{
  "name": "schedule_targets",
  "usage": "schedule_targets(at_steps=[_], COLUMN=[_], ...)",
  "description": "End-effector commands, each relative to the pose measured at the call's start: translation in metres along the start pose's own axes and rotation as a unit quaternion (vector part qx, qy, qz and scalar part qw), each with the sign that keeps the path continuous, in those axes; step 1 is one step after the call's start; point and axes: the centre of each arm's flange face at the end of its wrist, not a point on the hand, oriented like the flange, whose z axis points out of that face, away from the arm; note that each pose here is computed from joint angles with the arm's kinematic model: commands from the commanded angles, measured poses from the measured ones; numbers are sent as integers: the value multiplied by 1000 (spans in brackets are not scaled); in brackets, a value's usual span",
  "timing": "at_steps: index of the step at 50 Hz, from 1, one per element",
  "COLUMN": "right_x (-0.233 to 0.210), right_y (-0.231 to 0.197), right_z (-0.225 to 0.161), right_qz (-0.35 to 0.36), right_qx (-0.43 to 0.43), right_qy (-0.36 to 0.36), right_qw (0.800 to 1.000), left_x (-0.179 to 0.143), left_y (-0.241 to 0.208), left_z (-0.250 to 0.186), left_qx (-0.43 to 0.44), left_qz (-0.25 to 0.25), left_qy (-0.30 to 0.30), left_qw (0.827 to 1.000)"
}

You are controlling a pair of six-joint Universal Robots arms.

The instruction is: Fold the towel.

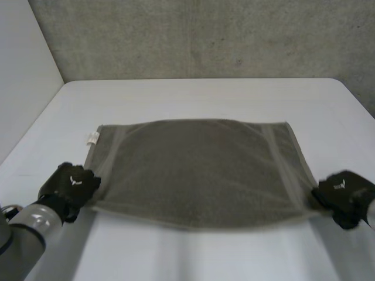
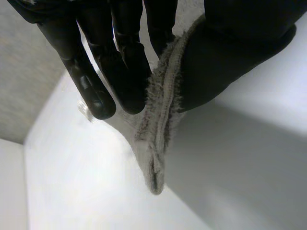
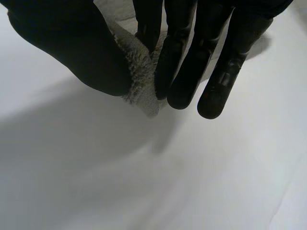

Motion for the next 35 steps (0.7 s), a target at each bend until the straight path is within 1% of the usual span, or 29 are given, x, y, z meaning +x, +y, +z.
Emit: schedule_targets(at_steps=[1, 3, 5, 6, 7, 8, 9, 10, 11, 12, 13, 14, 15, 16, 18, 19, 20, 21, 22, 23, 24, 26, 27, 28, 29, 31, 32, 34, 35], right_x=[-2, 4, 18, 18, 25, 25, 33, 39, 39, 42, 42, 42, 44, 44, 45, 45, 46, 49, 49, 52, 52, 62, 62, 67, 69, 71, 72, 73, 73], right_y=[9, 8, 1, 1, -2, -2, -4, -8, -8, -13, -20, -20, -26, -26, -34, -34, -37, -40, -40, -45, -45, -54, -54, -59, -65, -71, -78, -81, -81], right_z=[-48, -47, -40, -40, -35, -35, -26, -14, -14, 0, 12, 12, 23, 23, 43, 44, 55, 68, 68, 80, 80, 100, 100, 109, 118, 127, 134, 140, 140], right_qz=[-87, -94, -92, -92, -80, -80, -66, -58, -58, -54, -53, -53, -53, -53, -54, -54, -54, -53, -53, -47, -47, -29, -29, -26, -26, -29, -36, -38, -38], right_qx=[-75, -70, -41, -41, -29, -29, -18, -4, -4, 6, 13, 13, 14, 14, 9, 9, 8, 14, 14, 30, 30, 66, 67, 88, 105, 119, 132, 136, 136], right_qy=[-94, -83, -41, -41, -16, -16, 4, 19, 19, 27, 32, 32, 42, 42, 59, 59, 68, 81, 81, 95, 95, 131, 132, 148, 165, 177, 189, 198, 198], right_qw=[989, 990, 994, 994, 996, 996, 998, 998, 998, 998, 998, 998, 998, 998, 997, 997, 996, 995, 995, 994, 994, 989, 989, 985, 980, 976, 972, 970, 970], left_x=[7, 6, 2, -5, -12, -12, -19, -19, -25, -32, -32, -36, -41, -41, -44, -44, -45, -45, -45, -48, -48, -54, -54, -56, -56, -52, -52, -47, -47], left_y=[-7, -10, -14, -18, -22, -22, -25, -25, -25, -27, -27, -31, -34, -34, -41, -41, -44, -44, -48, -49, -49, -51, -51, -52, -52, -55, -55, -57, -57], left_z=[-52, -53, -50, -45, -39, -39, -27, -27, -13, 2, 2, 16, 30, 31, 59, 59, 74, 75, 89, 104, 104, 131, 131, 144, 144, 169, 169, 189, 189], left_qx=[-52, -39, -24, -12, 3, 3, 12, 12, 18, 25, 25, 35, 43, 43, 50, 50, 52, 52, 55, 55, 55, 55, 55, 56, 56, 63, 63, 70, 70], left_qz=[11, 16, 17, 17, 21, 21, 24, 24, 28, 32, 32, 40, 44, 44, 54, 54, 58, 58, 62, 65, 65, 69, 69, 71, 71, 77, 77, 81, 81], left_qy=[119, 128, 124, 116, 102, 102, 89, 89, 80, 70, 70, 65, 59, 59, 57, 57, 55, 55, 52, 44, 44, 26, 25, 17, 17, 10, 10, 2, 2], left_qw=[992, 991, 992, 993, 995, 995, 996, 996, 996, 997, 997, 996, 996, 996, 996, 996, 995, 995, 995, 995, 995, 996, 996, 996, 996, 995, 995, 994, 994])
